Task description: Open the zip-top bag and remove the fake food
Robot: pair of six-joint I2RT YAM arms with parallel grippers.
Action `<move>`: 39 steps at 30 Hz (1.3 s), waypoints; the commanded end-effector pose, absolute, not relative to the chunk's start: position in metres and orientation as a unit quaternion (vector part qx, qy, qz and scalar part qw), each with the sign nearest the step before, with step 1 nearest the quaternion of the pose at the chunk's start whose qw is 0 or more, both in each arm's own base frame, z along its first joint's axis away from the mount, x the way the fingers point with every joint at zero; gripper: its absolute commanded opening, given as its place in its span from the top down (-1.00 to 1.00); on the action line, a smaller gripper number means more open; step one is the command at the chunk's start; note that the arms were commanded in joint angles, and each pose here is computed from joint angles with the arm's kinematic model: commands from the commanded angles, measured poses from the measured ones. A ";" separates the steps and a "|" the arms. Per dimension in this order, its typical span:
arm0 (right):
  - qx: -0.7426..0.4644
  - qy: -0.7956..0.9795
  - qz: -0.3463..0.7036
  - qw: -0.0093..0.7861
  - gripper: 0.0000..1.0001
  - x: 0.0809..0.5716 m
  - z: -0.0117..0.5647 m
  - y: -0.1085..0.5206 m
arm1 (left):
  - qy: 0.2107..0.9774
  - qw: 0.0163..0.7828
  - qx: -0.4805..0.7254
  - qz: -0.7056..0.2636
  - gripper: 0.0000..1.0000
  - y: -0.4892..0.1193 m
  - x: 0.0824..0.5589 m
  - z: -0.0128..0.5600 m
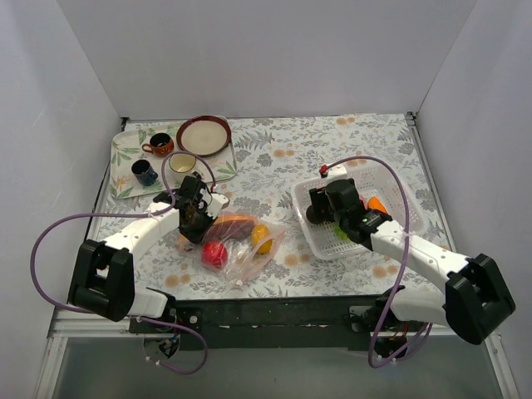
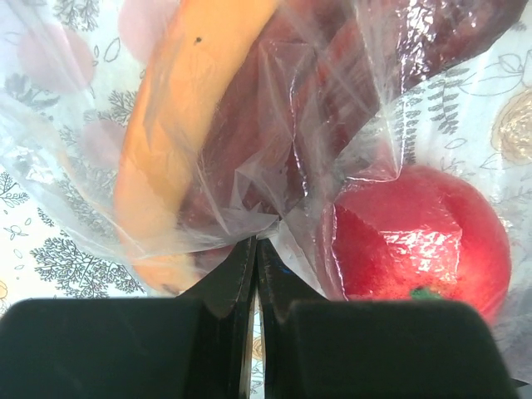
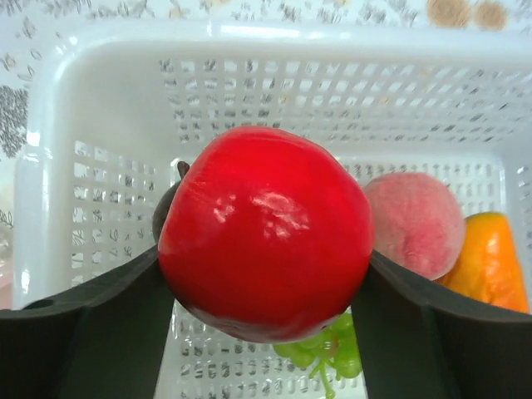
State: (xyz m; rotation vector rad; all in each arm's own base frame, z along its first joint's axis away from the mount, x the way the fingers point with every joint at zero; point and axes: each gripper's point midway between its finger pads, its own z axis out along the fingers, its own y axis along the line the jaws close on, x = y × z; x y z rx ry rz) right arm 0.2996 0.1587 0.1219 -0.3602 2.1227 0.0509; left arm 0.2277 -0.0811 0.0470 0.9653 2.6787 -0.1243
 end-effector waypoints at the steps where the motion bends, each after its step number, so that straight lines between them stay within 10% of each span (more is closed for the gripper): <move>1: -0.140 0.884 0.027 0.446 -0.97 0.296 0.120 0.164 | 0.926 0.171 0.331 -0.053 1.00 -0.087 0.237 0.059; 17: -0.292 0.785 0.132 0.529 -0.97 0.218 0.203 0.247 | 0.925 0.172 0.332 -0.064 1.00 -0.093 0.242 0.058; 20: -0.346 0.780 0.165 0.494 -0.25 0.185 0.179 0.277 | 0.926 0.172 0.331 -0.065 1.00 -0.093 0.242 0.058; 21: -0.360 0.779 0.175 0.482 0.53 0.173 0.169 0.285 | 0.926 0.171 0.331 -0.064 1.00 -0.093 0.241 0.057; 23: -0.372 0.769 0.199 0.481 0.97 0.161 0.164 0.301 | 0.926 0.168 0.331 -0.064 1.00 -0.092 0.240 0.055; 29: -0.386 0.759 0.247 0.463 0.97 0.144 0.144 0.327 | 0.927 0.171 0.329 -0.061 1.00 -0.092 0.242 0.056; 33: -0.381 0.764 0.258 0.453 0.19 0.142 0.125 0.337 | 0.926 0.172 0.331 -0.055 1.00 -0.090 0.242 0.058; 39: -0.389 0.788 0.235 0.416 -0.12 0.150 0.083 0.354 | 0.926 0.173 0.330 -0.055 1.00 -0.090 0.243 0.061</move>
